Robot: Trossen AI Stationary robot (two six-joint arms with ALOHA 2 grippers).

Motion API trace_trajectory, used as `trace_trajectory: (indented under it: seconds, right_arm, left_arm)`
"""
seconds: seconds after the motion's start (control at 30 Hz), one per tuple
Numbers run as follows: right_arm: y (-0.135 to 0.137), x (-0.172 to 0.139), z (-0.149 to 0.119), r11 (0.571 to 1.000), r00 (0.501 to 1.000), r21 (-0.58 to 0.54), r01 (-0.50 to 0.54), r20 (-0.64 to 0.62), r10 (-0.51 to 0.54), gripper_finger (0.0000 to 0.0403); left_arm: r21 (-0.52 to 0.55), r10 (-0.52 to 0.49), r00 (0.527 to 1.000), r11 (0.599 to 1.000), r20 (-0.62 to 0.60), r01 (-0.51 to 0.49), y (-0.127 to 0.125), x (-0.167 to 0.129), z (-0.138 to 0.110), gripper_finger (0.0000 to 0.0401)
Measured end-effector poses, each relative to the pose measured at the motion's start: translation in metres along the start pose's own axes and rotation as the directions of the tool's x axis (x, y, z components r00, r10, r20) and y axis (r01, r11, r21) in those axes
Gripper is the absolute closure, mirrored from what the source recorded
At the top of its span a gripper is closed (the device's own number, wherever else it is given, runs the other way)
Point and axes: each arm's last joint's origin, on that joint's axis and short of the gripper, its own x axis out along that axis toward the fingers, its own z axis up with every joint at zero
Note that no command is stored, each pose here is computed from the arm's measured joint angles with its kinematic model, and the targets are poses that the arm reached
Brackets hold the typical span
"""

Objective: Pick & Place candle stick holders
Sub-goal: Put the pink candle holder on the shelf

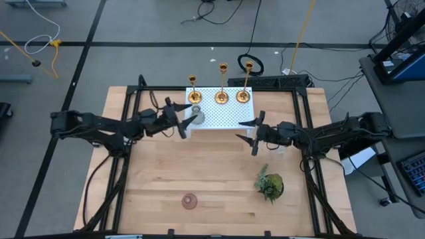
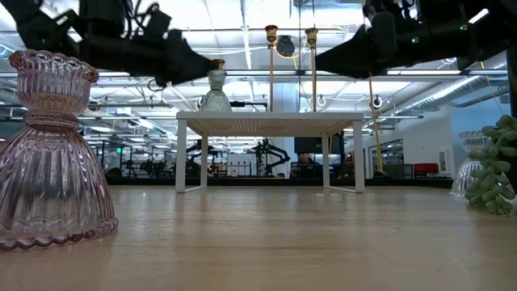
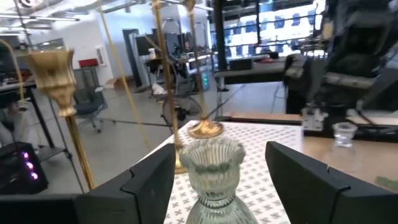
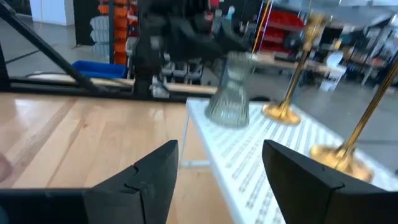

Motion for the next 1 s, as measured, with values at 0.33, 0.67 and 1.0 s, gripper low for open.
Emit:
trace_trajectory:
  seconds: [0.33,0.67,1.0]
  right_arm:
    - [0.006,0.012,-0.022,0.992,0.996,0.126,0.0,-0.093,0.012,0.0171]
    - [0.011,0.021,-0.03,0.987,0.994,0.139,-0.078,-0.06,0.087,0.017]
    - [0.011,0.025,-0.022,0.989,0.995,0.126,-0.075,0.073,0.066,0.0175]
  left_arm:
    - [0.023,-0.045,0.988,0.999,-0.15,0.049,-0.008,-0.038,0.018,0.015]
    - [-0.139,-0.444,0.834,0.896,-0.328,0.422,-0.031,-0.067,0.008,0.0166]
    - [-0.277,-0.744,0.536,0.656,-0.399,0.702,-0.081,-0.08,-0.019,0.0202]
